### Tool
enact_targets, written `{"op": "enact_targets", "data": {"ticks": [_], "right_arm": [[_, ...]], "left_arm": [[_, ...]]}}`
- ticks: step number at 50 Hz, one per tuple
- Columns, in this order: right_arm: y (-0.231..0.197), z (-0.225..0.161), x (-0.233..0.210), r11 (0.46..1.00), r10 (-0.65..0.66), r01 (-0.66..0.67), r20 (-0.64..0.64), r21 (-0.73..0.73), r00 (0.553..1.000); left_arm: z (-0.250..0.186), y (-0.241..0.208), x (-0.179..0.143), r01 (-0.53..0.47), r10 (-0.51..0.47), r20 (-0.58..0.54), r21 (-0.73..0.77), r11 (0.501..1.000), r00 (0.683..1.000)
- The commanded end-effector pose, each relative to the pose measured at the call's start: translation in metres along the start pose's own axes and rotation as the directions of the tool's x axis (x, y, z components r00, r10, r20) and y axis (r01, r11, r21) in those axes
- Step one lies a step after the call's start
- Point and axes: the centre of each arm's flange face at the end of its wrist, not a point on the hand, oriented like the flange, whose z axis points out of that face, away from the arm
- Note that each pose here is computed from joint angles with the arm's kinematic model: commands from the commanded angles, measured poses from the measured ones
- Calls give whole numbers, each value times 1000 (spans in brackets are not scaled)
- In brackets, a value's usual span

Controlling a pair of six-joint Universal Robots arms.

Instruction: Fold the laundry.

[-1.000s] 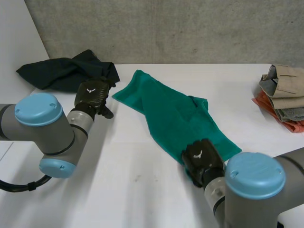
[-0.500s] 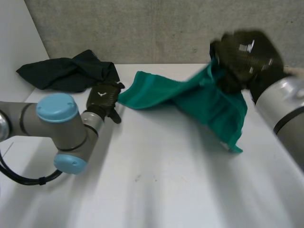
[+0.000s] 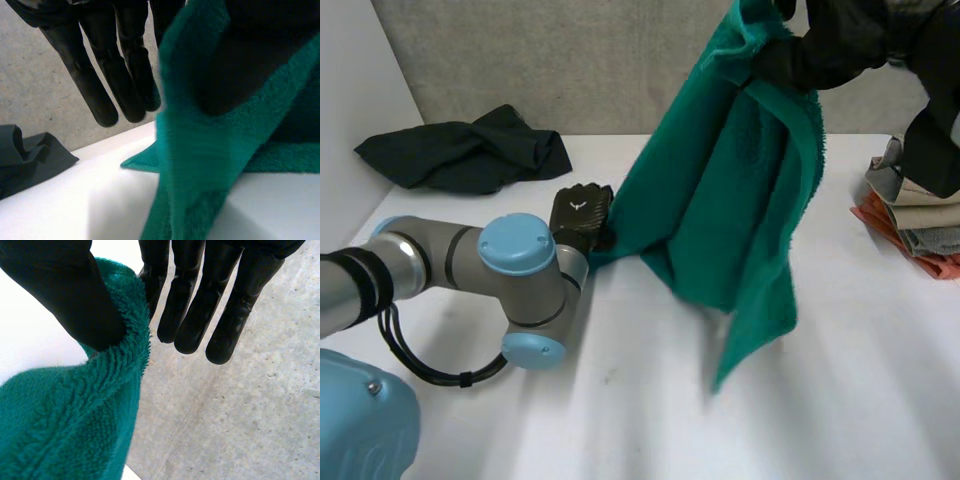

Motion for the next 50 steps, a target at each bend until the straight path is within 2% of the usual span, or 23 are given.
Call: {"op": "enact_targets", "data": {"ticks": [1, 6, 9, 13, 14, 15, 18, 21, 24, 27, 31, 32, 33, 36, 37, 41, 43, 50], "right_arm": [[16, -4, 1, 995, -4, 5, 6, -98, 1000], [66, 8, 24, 962, -72, 57, -47, -266, 996], [103, 16, 45, 912, -172, 140, -51, -386, 984], [140, 20, 56, 839, -258, 222, -4, -497, 966], [154, 20, 55, 807, -275, 247, 29, -537, 961], [162, 21, 55, 791, -281, 257, 44, -556, 959], [190, 26, 56, 742, -297, 291, 93, -604, 950], [206, 33, 55, 728, -296, 299, 110, -617, 949], [218, 56, 64, 752, -335, 309, 66, -582, 940], [222, 86, 79, 792, -414, 338, -42, -509, 909], [200, 129, 105, 854, -492, 402, -264, -330, 829], [182, 143, 114, 869, -494, 433, -354, -241, 794], [172, 150, 117, 871, -490, 450, -392, -195, 779], [135, 166, 124, 854, -469, 519, -488, -39, 736], [127, 168, 125, 846, -466, 533, -502, -12, 728], [105, 171, 123, 818, -467, 571, -499, 69, 730], [99, 169, 121, 813, -473, 576, -483, 82, 737], [123, 143, 104, 836, -522, 549, -291, 15, 802]], "left_arm": [[-1, 0, -10, -13, 13, 22, -20, 1000, 1000], [-16, -51, -57, -90, 89, 117, 8, 996, 989], [-37, -81, -78, -199, 193, 165, 19, 980, 967], [-69, -116, -77, -356, 343, 179, 42, 934, 922], [-75, -120, -76, -386, 373, 179, 44, 922, 911], [-86, -128, -75, -443, 430, 171, 46, 895, 886], [-96, -133, -74, -505, 494, 146, 46, 862, 857], [-96, -124, -67, -539, 535, 78, 48, 841, 841], [-80, -112, -65, -546, 545, 43, 47, 836, 837], [-40, -104, -70, -551, 547, 72, 66, 832, 834], [11, -131, -76, -567, 542, 169, 194, 801, 823], [19, -143, -76, -575, 540, 199, 234, 784, 818], [31, -172, -77, -596, 534, 266, 320, 737, 803], [39, -216, -76, -623, 501, 372, 432, 652, 782], [38, -242, -76, -629, 462, 427, 491, 603, 777], [29, -271, -74, -623, 395, 484, 555, 551, 781], [24, -277, -73, -622, 388, 488, 562, 546, 782], [-3, -228, -61, -608, 477, 378, 464, 644, 794]]}}
